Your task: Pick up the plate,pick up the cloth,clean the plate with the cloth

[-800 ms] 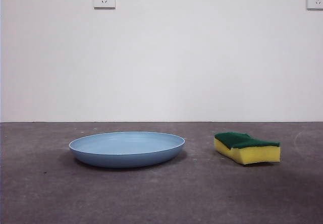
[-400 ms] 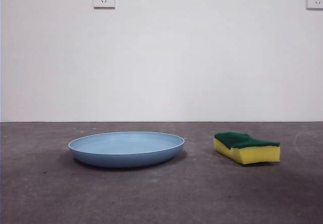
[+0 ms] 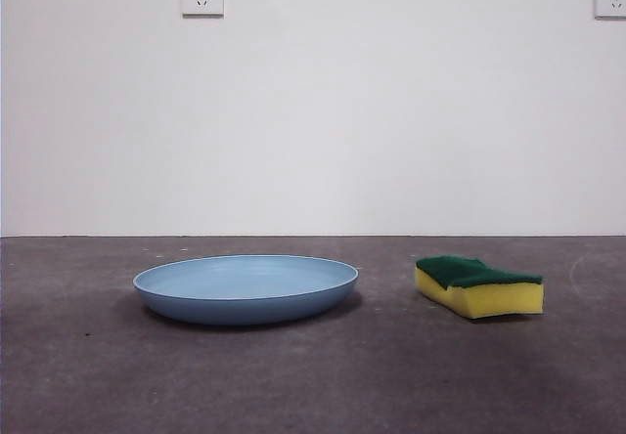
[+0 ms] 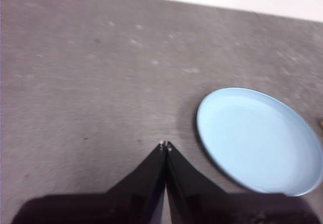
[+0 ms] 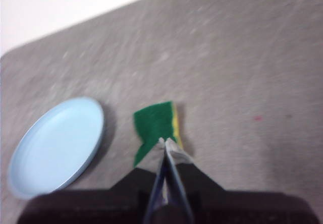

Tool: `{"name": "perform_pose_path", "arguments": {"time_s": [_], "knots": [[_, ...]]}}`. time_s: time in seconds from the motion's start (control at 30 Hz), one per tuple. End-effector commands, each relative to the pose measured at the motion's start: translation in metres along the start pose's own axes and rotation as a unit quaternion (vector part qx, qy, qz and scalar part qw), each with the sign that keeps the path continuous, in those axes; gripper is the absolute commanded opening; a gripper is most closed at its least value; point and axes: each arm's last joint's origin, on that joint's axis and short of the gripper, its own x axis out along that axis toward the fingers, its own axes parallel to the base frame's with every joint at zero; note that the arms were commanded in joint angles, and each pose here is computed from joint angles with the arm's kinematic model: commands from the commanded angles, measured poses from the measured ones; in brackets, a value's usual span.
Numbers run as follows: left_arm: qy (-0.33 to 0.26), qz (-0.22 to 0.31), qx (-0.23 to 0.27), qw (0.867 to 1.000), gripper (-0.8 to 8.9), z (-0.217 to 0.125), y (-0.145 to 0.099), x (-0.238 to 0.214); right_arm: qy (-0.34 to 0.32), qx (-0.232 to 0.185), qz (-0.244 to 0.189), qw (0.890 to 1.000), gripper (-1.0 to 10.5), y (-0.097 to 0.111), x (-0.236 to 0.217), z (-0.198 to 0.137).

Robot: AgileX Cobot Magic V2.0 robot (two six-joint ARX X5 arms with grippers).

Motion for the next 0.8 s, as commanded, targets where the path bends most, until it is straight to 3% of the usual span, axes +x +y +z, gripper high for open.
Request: {"name": "perform_pose_path", "arguments": {"time_s": [0.03, 0.2, 0.4, 0.43, 0.53, 0.8], "knots": [[0.029, -0.026, -0.001, 0.999, -0.07, 0.023, -0.005, 0.010, 0.047, -0.026, 0.009, 0.998, -0.1, 0.005, 0.009, 0.018], [0.081, -0.084, 0.005, 0.993, -0.06, 0.051, -0.011, 0.032, 0.131, -0.065, 0.000, 0.989, 0.0, 0.009, 0.029, 0.044], [0.155, -0.095, -0.002, 0.983, 0.01, 0.061, -0.011, 0.065, 0.193, -0.078, -0.008, 0.978, 0.1, 0.010, 0.054, 0.065], [0.171, -0.098, -0.007, 0.980, 0.32, 0.058, -0.010, 0.072, 0.197, -0.077, -0.008, 0.977, 0.7, 0.010, 0.059, 0.068], [0.211, -0.094, -0.014, 0.973, 4.02, 0.047, -0.008, 0.092, 0.201, -0.074, -0.010, 0.977, 4.0, 0.010, 0.064, 0.071], [0.282, -0.103, -0.009, 0.954, 4.08, 0.046, -0.021, 0.164, 0.201, -0.074, -0.009, 0.977, 4.1, 0.010, 0.064, 0.071]]}}
